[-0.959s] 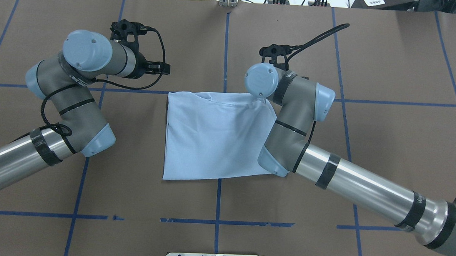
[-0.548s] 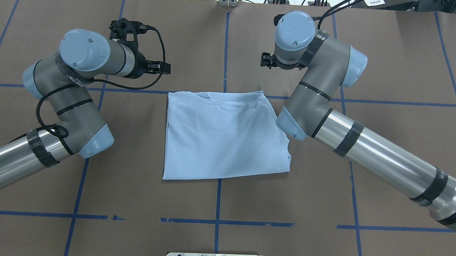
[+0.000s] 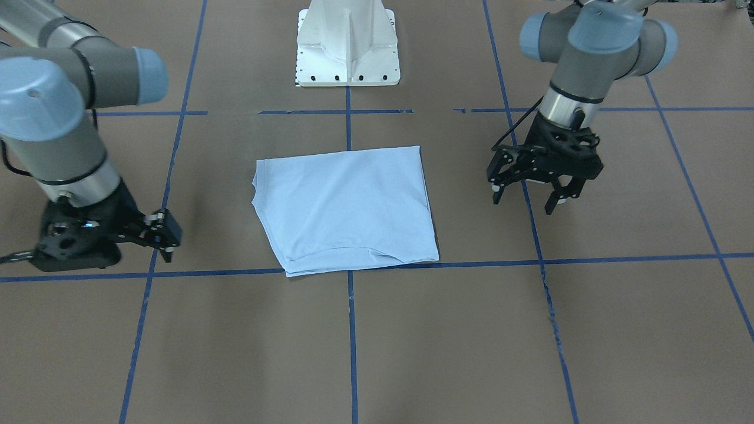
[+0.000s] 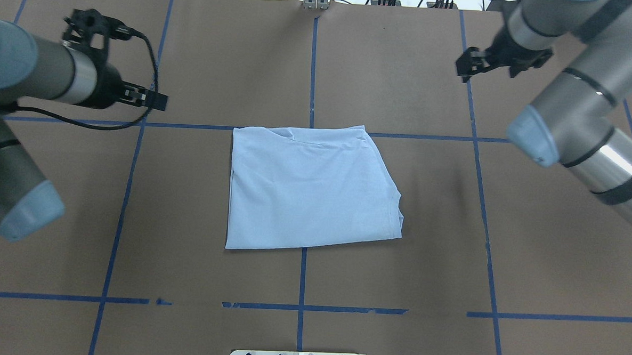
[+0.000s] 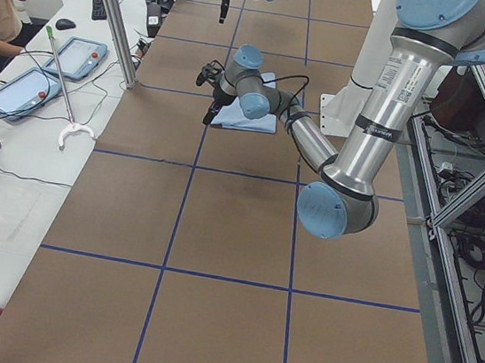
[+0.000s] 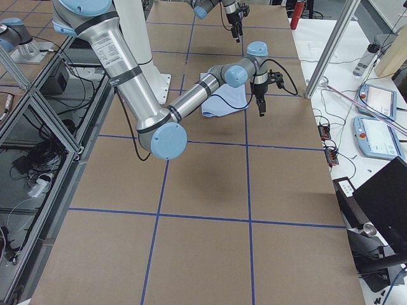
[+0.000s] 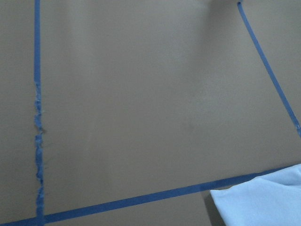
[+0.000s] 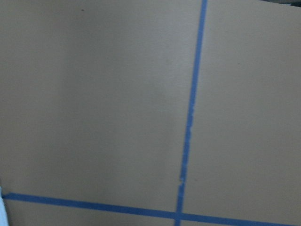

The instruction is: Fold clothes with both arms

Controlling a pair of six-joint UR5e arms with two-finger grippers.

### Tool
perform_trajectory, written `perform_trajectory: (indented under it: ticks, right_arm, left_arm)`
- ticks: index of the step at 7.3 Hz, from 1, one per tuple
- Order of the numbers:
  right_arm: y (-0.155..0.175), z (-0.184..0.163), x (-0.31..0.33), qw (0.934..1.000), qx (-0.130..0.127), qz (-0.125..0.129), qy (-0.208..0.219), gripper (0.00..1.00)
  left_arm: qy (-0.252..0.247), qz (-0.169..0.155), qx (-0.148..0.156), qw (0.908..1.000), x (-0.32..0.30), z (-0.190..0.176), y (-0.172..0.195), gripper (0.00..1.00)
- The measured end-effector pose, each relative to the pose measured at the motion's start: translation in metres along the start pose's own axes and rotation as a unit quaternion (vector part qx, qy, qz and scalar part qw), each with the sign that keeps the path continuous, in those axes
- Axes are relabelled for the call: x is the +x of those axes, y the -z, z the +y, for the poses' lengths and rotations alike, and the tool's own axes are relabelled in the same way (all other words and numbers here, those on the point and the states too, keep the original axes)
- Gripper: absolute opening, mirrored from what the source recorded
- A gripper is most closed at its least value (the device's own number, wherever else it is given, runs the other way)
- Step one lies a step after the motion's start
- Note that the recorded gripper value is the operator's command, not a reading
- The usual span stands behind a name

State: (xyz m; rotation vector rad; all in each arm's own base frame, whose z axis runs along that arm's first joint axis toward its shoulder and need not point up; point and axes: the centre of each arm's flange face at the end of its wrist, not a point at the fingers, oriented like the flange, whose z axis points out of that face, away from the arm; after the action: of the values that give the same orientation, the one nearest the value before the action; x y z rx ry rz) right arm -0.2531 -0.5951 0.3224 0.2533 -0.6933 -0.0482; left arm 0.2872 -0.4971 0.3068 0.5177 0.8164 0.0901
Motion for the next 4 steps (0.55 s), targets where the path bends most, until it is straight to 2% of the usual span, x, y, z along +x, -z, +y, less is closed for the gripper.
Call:
perform_trajectory:
  ticks: [2,3,4]
  right_arm:
    - [0.028,0.028,0.139,0.9994,-0.022,-0.008,0.026,1.0]
    - [0.043,0.041,0.202,0.9991,-0.034,-0.009,0.026,1.0]
    - [0.059,0.056,0.257,0.9985,-0.052,-0.01,0.01,1.0]
  left_arm:
    - [-0.082,-0.032,-0.032,0.9956,-0.118,0.004,0.064,1.0]
    - [-0.116,-0.04,-0.044,0.9915,-0.183,0.013,0.093,1.0]
    - [-0.128,-0.048,-0.054,0.9892,-0.242,0.03,0.118,1.0]
